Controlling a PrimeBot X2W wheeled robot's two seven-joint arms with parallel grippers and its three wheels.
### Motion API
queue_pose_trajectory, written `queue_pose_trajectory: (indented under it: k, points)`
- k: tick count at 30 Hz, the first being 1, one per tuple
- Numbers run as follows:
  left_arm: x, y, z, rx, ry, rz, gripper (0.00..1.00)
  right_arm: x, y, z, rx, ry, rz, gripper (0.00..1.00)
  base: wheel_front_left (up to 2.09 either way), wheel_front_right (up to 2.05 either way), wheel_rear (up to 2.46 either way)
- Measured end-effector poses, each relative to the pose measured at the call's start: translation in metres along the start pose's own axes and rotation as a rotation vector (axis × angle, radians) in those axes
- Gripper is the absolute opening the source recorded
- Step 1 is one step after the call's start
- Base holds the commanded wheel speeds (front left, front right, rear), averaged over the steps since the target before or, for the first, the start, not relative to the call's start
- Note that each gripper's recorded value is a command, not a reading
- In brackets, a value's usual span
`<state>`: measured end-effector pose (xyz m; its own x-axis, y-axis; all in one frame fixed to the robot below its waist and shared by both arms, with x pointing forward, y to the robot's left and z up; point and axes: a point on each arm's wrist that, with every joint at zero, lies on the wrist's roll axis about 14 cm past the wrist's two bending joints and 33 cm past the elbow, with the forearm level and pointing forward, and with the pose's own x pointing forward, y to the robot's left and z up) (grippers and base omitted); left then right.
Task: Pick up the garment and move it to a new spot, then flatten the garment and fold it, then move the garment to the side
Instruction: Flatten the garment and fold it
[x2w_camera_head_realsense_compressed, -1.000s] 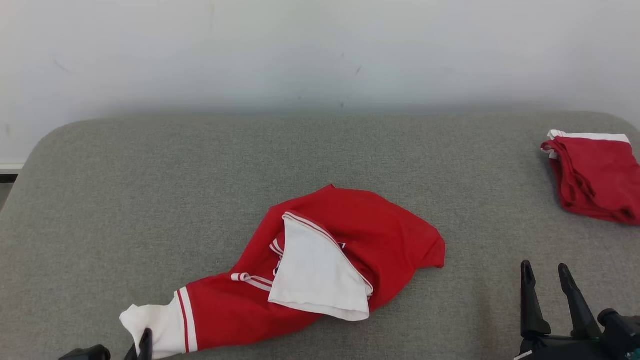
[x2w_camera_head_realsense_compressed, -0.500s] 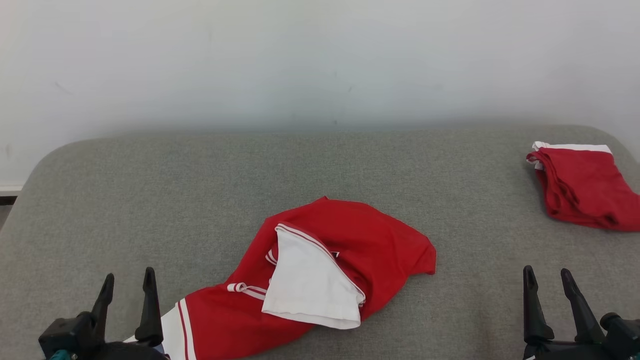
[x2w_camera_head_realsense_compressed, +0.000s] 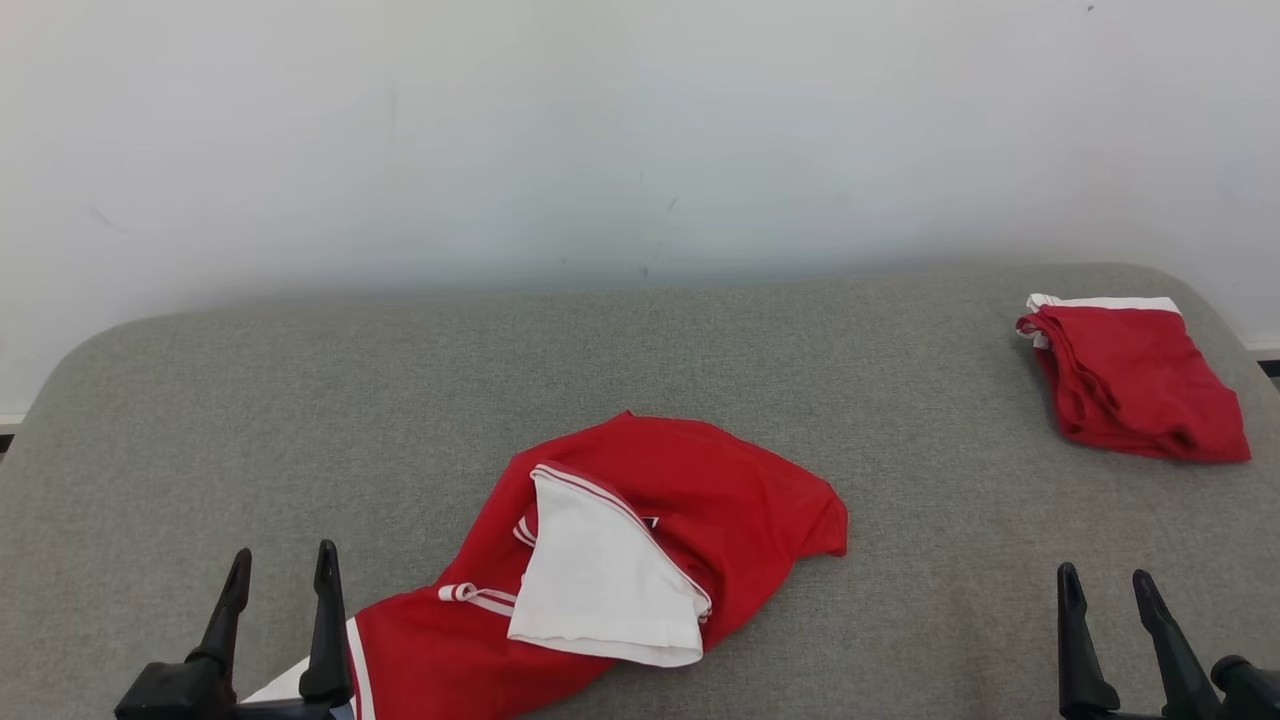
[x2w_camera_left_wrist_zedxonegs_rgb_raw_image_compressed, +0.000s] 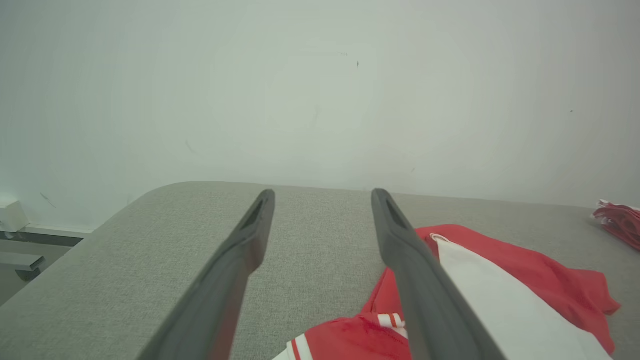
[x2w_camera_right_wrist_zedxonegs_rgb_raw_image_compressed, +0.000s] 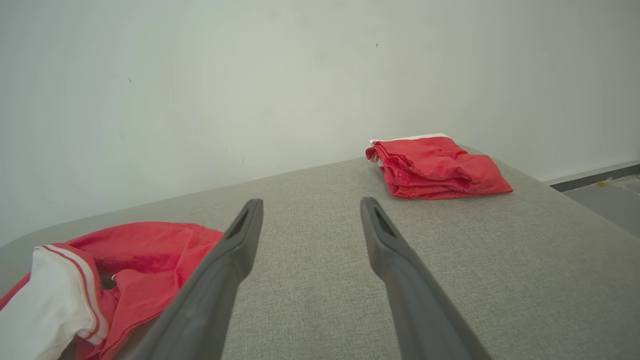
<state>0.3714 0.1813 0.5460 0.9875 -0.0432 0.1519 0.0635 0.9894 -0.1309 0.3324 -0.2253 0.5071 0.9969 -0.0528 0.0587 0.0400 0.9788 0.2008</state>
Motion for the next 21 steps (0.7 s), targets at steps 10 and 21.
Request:
queue_pose_trajectory:
  k: [10, 21]
  points:
    - [-0.011, 0.004, -0.01, 0.031, 0.021, 0.006, 1.0, -0.005, 0.0, -0.007, 0.009, 0.02, -0.007, 1.0, 0.0, 0.0, 0.0]
    - [-0.022, 0.006, -0.018, 0.007, 0.044, 0.002, 1.0, 0.01, 0.025, -0.007, -0.028, 0.04, 0.101, 1.0, 0.0, 0.0, 0.0]
